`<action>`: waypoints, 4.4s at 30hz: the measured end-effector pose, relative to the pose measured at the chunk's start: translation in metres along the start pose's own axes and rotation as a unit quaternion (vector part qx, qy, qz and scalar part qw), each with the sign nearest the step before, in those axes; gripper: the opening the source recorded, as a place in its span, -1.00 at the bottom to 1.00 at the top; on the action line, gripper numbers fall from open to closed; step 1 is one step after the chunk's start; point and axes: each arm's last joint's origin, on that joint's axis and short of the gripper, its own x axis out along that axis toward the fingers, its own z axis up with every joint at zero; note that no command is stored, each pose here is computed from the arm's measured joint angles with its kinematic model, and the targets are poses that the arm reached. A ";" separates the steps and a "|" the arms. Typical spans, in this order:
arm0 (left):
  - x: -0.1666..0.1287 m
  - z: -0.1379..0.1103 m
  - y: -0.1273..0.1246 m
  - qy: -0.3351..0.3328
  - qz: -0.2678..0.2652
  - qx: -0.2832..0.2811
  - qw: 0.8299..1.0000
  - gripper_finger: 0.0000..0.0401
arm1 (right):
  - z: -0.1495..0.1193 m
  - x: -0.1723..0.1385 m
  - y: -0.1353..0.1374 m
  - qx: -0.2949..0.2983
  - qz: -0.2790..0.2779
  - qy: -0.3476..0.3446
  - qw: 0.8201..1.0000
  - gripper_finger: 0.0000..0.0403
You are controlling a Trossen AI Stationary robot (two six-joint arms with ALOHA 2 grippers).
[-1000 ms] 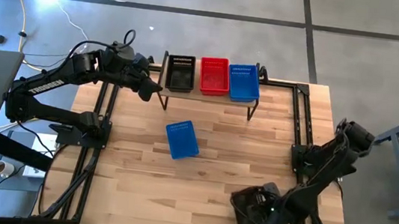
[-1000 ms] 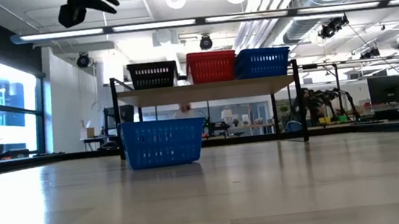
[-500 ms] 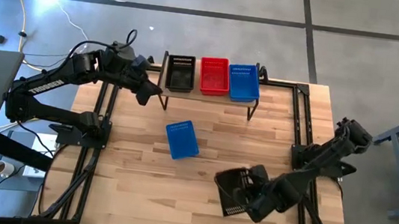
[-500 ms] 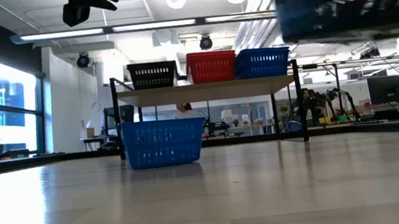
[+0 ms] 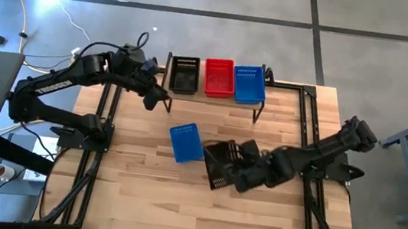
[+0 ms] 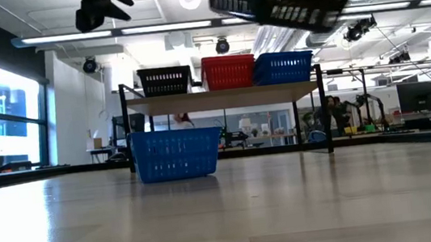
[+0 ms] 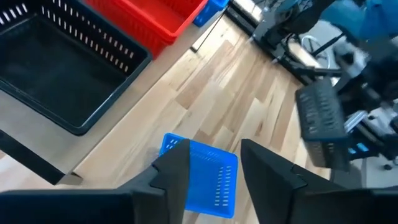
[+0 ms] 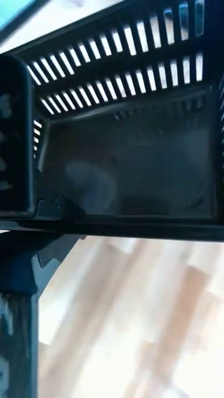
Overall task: Stack baskets on shelf by color
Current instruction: Stack the black bin on top of the stacked black bins on the shelf
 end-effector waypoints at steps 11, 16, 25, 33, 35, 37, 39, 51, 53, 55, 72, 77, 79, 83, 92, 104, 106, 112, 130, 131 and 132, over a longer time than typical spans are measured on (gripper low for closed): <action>0.030 0.005 0.007 0.035 0.034 -0.038 0.998 -0.08 | 0.069 0.016 0.003 0.027 -0.002 -0.115 0.993 -1.00; 0.034 0.002 0.002 0.043 0.034 -0.063 0.997 -0.08 | 0.086 0.029 0.008 0.033 0.009 -0.151 0.988 -1.00; 0.039 -0.006 -0.021 0.001 0.089 -0.052 0.995 -0.12 | 0.099 0.047 0.008 0.048 -0.007 -0.171 0.984 -1.00; 0.041 -0.017 -0.047 -0.015 0.063 -0.043 0.997 -0.13 | 0.096 0.068 0.014 0.052 -0.012 -0.168 0.984 -1.00; 0.040 -0.020 -0.053 -0.018 0.065 -0.037 0.997 -0.13 | 0.094 0.073 0.016 0.052 -0.011 -0.166 0.985 -1.00; 0.040 -0.023 -0.059 -0.026 0.064 -0.036 0.997 -0.13 | 0.093 0.077 0.017 0.058 -0.014 -0.165 0.985 -1.00; 0.040 -0.026 -0.063 -0.031 0.064 -0.037 0.997 -0.13 | 0.092 0.080 0.017 0.061 -0.015 -0.164 0.984 -1.00; 0.039 -0.033 -0.072 -0.048 0.077 -0.035 0.995 -0.13 | 0.092 0.086 0.024 0.066 0.006 -0.175 0.982 -1.00; 0.039 -0.033 -0.073 -0.046 0.075 -0.035 0.995 -0.13 | 0.093 0.086 0.026 0.053 0.012 -0.176 0.983 -1.00; 0.039 -0.033 -0.073 -0.043 0.073 -0.035 0.996 -0.13 | 0.094 0.085 0.028 0.044 0.021 -0.181 0.982 -1.00; 0.039 -0.032 -0.072 -0.060 0.091 -0.037 0.993 -0.16 | 0.115 0.062 0.043 -0.018 0.040 -0.204 0.978 -1.00; 0.039 -0.032 -0.072 -0.060 0.092 -0.036 0.993 -0.32 | 0.116 0.061 0.044 -0.016 0.042 -0.204 0.978 -1.00; 0.039 -0.032 -0.071 -0.063 0.095 -0.032 0.993 -0.43 | 0.116 0.061 0.044 -0.015 0.043 -0.204 0.978 -1.00; 0.038 -0.031 -0.071 -0.071 0.108 -0.016 0.991 -0.69 | 0.116 0.061 0.044 -0.014 0.044 -0.205 0.978 -1.00; 0.038 -0.030 -0.069 -0.085 0.131 0.008 0.988 -0.96 | 0.118 0.061 0.045 -0.019 0.052 -0.198 0.979 -1.00; 0.038 -0.027 -0.066 -0.090 0.142 0.014 0.986 -0.99 | 0.125 0.064 0.044 -0.031 0.074 -0.174 0.982 -0.63; 0.039 -0.025 -0.063 -0.088 0.142 0.013 0.986 -0.99 | 0.125 0.062 0.044 -0.036 0.075 -0.172 0.982 -0.51; 0.037 -0.016 -0.051 -0.079 0.131 0.002 0.988 -1.00 | 0.128 0.050 0.041 -0.038 0.076 -0.186 0.979 -0.34; 0.032 0.009 -0.011 -0.084 0.126 -0.060 0.987 -1.00 | 0.149 -0.003 0.022 -0.162 0.079 -0.238 0.954 -0.34; 0.031 0.011 -0.008 -0.086 0.129 -0.065 0.986 -1.00 | 0.152 -0.005 0.020 -0.171 0.075 -0.242 0.952 -0.34; 0.031 0.012 -0.006 -0.088 0.131 -0.071 0.985 -1.00 | 0.155 -0.007 0.018 -0.177 0.072 -0.246 0.950 -0.34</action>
